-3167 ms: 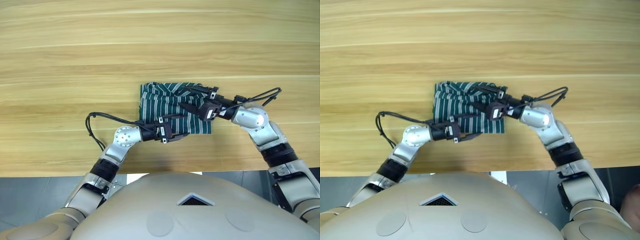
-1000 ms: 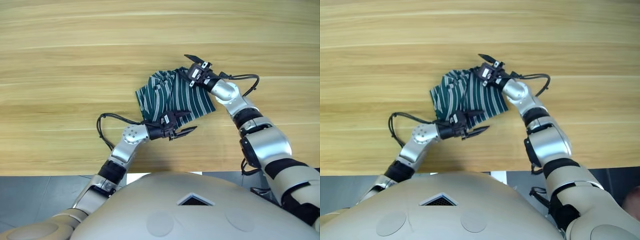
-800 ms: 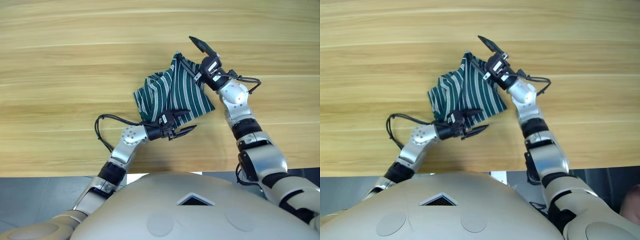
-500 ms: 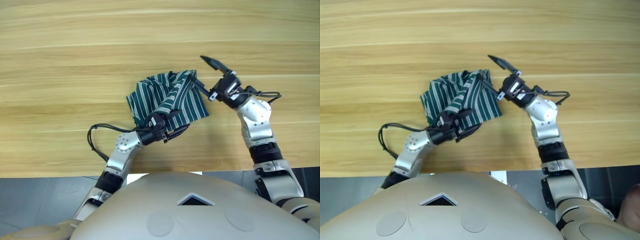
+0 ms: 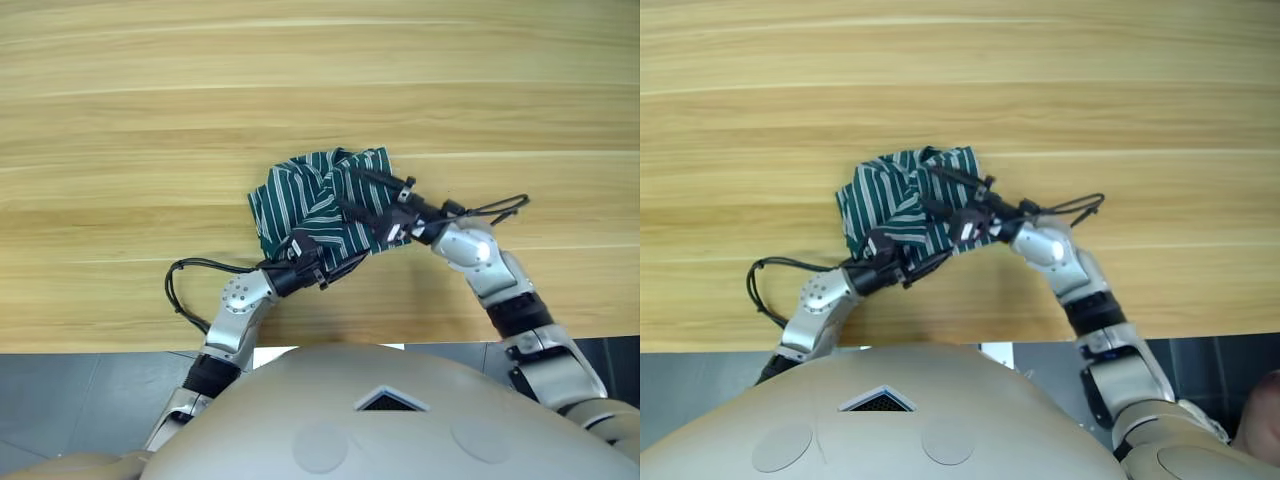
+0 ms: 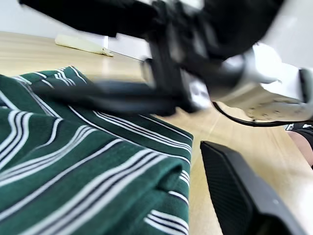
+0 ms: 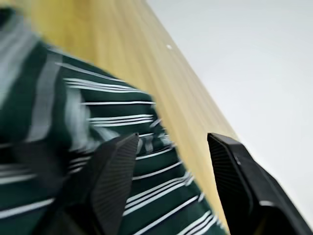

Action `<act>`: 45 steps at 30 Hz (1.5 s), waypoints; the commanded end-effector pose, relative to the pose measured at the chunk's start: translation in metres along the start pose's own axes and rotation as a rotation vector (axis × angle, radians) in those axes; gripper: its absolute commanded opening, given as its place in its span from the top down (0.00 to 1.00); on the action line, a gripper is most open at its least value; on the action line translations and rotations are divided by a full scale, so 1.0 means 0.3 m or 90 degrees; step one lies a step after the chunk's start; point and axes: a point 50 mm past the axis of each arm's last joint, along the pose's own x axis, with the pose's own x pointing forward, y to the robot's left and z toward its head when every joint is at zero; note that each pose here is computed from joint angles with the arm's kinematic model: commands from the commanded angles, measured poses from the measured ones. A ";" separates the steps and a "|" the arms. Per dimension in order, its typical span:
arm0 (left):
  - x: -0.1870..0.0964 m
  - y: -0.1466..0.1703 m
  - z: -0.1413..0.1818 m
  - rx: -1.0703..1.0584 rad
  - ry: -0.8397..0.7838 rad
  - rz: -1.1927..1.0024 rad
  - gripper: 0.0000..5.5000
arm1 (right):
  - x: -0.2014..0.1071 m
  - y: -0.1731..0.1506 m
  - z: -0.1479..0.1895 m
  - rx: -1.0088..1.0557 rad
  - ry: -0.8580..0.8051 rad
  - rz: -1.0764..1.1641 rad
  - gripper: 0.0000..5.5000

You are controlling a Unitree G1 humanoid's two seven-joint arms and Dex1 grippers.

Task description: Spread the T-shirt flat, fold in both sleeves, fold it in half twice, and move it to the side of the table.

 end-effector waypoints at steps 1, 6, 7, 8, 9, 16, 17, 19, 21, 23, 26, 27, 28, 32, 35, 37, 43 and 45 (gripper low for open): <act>0.006 0.014 -0.003 -0.012 -0.001 0.018 0.46 | -0.089 0.028 0.059 0.006 -0.017 0.070 0.53; -0.002 0.036 0.017 -0.007 -0.033 0.037 0.46 | -0.133 -0.073 0.070 0.006 -0.002 -0.025 0.53; -0.005 0.041 0.032 -0.012 -0.054 0.042 0.46 | -0.120 -0.076 0.040 -0.009 0.028 -0.040 0.53; -0.008 0.044 0.044 -0.018 -0.071 0.044 0.46 | -0.107 -0.073 0.014 -0.019 0.051 -0.048 0.53; -0.010 0.044 0.052 -0.020 -0.082 0.043 0.46 | -0.094 -0.067 -0.007 -0.023 0.068 -0.057 0.53; -0.028 0.041 0.049 -0.018 -0.084 0.045 0.46 | -0.028 0.038 -0.185 0.013 0.196 -0.058 0.53; -0.028 0.041 0.050 -0.018 -0.085 0.045 0.46 | -0.032 0.054 -0.201 0.013 0.212 -0.053 0.53; -0.029 0.038 0.054 -0.018 -0.090 0.047 0.46 | -0.037 0.078 -0.218 0.006 0.229 -0.037 0.53; -0.031 0.044 0.059 -0.013 -0.093 0.053 0.46 | -0.046 0.085 -0.228 0.005 0.241 -0.027 0.53; -0.041 0.086 0.065 0.017 -0.078 0.077 0.46 | -0.057 0.077 -0.225 -0.015 0.242 -0.019 0.53; -0.058 0.218 0.077 0.065 -0.030 0.167 0.46 | -0.054 0.079 -0.210 -0.029 0.228 -0.013 0.53; -0.064 0.270 0.081 0.080 -0.007 0.207 0.46 | -0.049 0.081 -0.206 -0.030 0.224 -0.012 0.53; -0.070 0.326 0.092 0.097 0.012 0.245 0.46 | -0.043 0.083 -0.203 -0.032 0.220 -0.010 0.53; -0.080 0.479 0.127 0.175 0.085 0.357 0.46 | -0.024 0.080 -0.202 -0.045 0.212 -0.001 0.53; -0.073 0.526 0.131 0.198 0.109 0.384 0.46 | -0.022 0.079 -0.202 -0.048 0.212 0.001 0.53; -0.069 0.532 0.122 0.211 0.115 0.384 0.46 | -0.020 0.069 -0.197 -0.052 0.206 -0.009 0.53; -0.089 0.414 0.263 0.213 -0.176 0.277 0.46 | -0.031 -0.170 -0.050 0.026 0.039 -0.340 0.53; -0.119 0.365 0.312 0.188 -0.276 0.259 0.46 | -0.050 -0.245 0.010 0.072 -0.022 -0.439 0.53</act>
